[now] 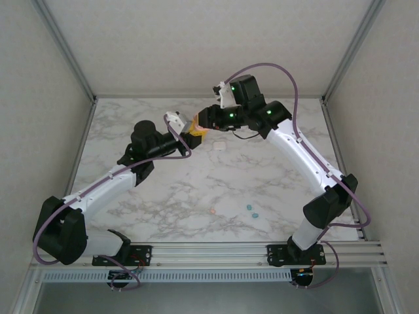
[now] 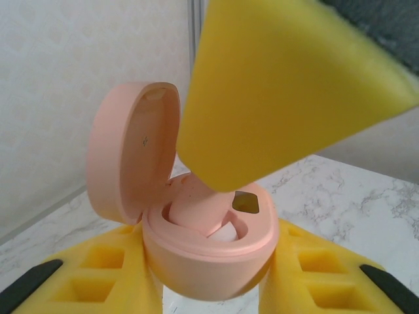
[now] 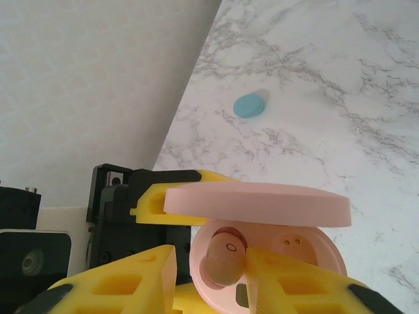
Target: Insert wireless bluetooth earbuds into charging case
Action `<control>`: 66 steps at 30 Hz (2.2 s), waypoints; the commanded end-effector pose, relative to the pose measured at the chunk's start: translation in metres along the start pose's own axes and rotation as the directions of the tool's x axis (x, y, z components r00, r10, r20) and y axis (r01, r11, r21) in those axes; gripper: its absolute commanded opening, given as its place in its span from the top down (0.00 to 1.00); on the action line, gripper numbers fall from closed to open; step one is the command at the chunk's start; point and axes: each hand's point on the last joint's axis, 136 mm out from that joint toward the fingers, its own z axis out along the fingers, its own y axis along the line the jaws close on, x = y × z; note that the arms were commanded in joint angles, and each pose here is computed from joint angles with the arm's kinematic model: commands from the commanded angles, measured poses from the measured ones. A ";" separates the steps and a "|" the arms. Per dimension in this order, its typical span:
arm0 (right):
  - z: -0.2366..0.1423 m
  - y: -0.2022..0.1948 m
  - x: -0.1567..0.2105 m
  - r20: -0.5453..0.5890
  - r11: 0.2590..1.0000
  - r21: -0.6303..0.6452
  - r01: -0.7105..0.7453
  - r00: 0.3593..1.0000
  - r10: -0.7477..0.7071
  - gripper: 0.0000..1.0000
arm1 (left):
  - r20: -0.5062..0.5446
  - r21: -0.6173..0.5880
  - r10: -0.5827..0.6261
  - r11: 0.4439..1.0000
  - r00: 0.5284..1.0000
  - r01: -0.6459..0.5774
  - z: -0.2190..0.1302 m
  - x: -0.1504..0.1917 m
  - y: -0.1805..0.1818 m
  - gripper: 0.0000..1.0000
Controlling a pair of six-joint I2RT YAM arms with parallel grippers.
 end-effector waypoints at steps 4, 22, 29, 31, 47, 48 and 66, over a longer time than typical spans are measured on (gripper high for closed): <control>0.003 0.010 0.002 -0.035 0.998 -0.045 0.050 0.998 -0.052 0.67 | 0.053 0.036 0.031 0.999 0.998 -0.033 0.001 -0.023 -0.008 0.84; 0.015 -0.006 0.012 -0.076 0.996 0.040 0.082 0.994 -0.078 0.69 | 0.063 0.028 0.034 0.999 0.997 -0.036 -0.001 -0.028 -0.008 0.84; 0.017 -0.007 0.016 -0.089 0.993 0.060 0.103 0.991 -0.098 0.71 | 0.058 0.012 0.031 0.999 0.998 -0.032 -0.001 -0.028 -0.005 0.84; 0.018 -0.008 0.016 -0.091 0.992 0.073 0.100 0.991 -0.093 0.69 | 0.057 0.007 0.032 0.999 0.998 -0.033 0.000 -0.028 -0.004 0.84; 0.011 0.002 0.016 -0.079 0.975 0.060 0.215 0.975 -0.210 0.78 | 0.046 0.025 0.021 0.999 0.999 -0.022 0.000 -0.026 -0.004 0.84; 0.009 0.005 0.015 -0.066 0.970 0.044 0.238 0.970 -0.235 0.78 | 0.045 0.033 0.017 0.999 0.999 -0.019 -0.001 -0.026 -0.004 0.84; -0.017 0.037 0.018 0.102 0.829 -0.099 0.550 0.835 -0.541 0.77 | -0.038 0.389 -0.044 0.919 0.998 0.055 -0.016 -0.032 -0.047 0.84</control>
